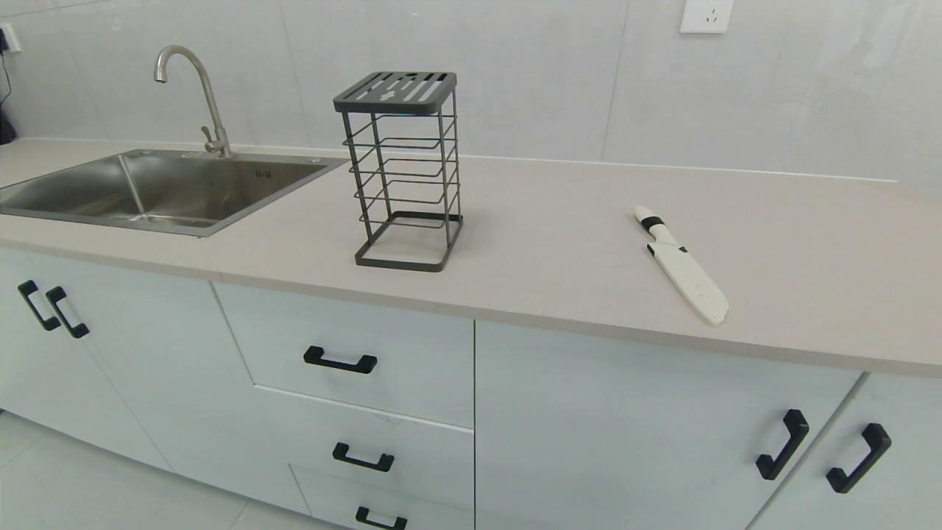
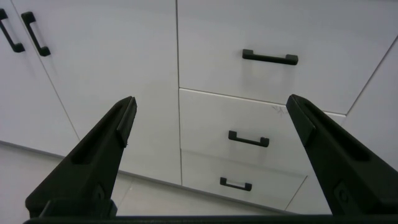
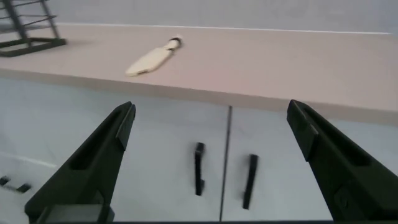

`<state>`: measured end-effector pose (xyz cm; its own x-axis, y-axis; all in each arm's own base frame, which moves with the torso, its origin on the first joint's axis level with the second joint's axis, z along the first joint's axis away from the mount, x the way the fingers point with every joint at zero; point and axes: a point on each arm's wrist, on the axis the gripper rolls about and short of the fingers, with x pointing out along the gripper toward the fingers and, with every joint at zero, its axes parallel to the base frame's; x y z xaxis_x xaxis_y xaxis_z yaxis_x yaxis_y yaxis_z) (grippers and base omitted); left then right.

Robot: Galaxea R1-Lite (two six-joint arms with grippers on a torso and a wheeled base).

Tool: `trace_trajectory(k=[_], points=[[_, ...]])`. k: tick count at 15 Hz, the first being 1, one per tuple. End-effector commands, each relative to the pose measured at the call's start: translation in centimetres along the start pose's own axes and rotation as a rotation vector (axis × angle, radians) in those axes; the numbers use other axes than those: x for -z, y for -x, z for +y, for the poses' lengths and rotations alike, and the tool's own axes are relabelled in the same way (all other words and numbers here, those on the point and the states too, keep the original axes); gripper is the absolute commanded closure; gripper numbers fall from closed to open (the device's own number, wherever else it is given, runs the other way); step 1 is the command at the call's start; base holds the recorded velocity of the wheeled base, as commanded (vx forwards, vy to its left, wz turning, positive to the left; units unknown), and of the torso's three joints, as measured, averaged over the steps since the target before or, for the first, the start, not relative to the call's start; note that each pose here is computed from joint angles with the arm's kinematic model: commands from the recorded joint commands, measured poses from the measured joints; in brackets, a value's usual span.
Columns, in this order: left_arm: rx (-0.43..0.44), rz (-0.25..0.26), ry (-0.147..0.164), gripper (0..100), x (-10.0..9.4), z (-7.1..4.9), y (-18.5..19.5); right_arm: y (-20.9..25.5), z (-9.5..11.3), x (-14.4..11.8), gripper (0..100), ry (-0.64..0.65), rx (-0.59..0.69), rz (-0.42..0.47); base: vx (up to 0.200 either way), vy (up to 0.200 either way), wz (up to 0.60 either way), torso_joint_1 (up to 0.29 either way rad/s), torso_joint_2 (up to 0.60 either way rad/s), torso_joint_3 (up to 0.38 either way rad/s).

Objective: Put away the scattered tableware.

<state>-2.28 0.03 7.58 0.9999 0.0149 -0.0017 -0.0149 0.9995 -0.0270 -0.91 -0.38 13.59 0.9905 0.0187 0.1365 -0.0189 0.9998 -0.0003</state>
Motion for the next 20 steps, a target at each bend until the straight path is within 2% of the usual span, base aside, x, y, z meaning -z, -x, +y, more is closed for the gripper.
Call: trace_trajectory(k=[1, 3, 4, 5, 6, 9, 10, 16, 20], points=[[0.000, 0.001, 0.001, 0, 0.0, 0.0, 0.0, 1.9, 0.1, 2.4, 0, 0.004, 0.107, -0.067, 0.000, 0.000, 0.00, 0.000, 0.00, 0.000], [0.000, 0.001, 0.001, 0, 0.0, 0.0, 0.0, 2.1, 0.2, 4.3, 0, 0.008, 0.103, -0.007, 0.000, 0.000, 0.00, 0.000, 0.00, 0.000], [0.000, 0.001, 0.001, 0, 0.0, 0.0, 0.0, 2.1, 0.2, 5.0, 0, 0.007, 0.102, 0.054, 0.000, 0.000, 0.00, 0.000, 0.00, 0.000], [0.001, 0.003, -0.012, 0, 0.0, 0.0, 0.0, 2.1, 0.2, 5.1, 0, 0.003, 0.099, 0.072, 0.000, 0.000, 0.00, 0.000, 0.00, 0.000], [0.003, 0.003, -0.018, 0, 0.0, 0.0, 0.0, 2.2, 0.2, 5.7, 0, -0.004, 0.090, 0.129, 0.000, 0.000, 0.00, 0.000, 0.00, 0.000], [0.004, 0.003, -0.021, 0, 0.0, 0.0, 0.0, 2.2, 0.3, 5.8, 0, 0.005, 0.083, 0.137, 0.000, 0.000, 0.00, 0.000, 0.00, 0.000], [0.004, 0.003, -0.013, 0, 0.0, 0.0, 0.0, 2.2, 0.3, 5.8, 0, 0.004, 0.085, 0.137, 0.000, 0.000, 0.00, 0.000, 0.00, 0.000], [0.003, 0.003, -0.004, 0, 0.0, 0.0, 0.0, 2.2, 0.3, 5.8, 0, -0.015, 0.085, 0.135, 0.000, 0.000, -0.60, 0.006, 0.00, 0.001], [0.004, 0.003, -0.001, 0, 0.0, 0.0, 0.0, 2.2, 0.3, 5.8, 0, 0.001, 0.084, 0.135, 0.000, 0.000, 0.00, 0.000, 0.00, 0.000]])
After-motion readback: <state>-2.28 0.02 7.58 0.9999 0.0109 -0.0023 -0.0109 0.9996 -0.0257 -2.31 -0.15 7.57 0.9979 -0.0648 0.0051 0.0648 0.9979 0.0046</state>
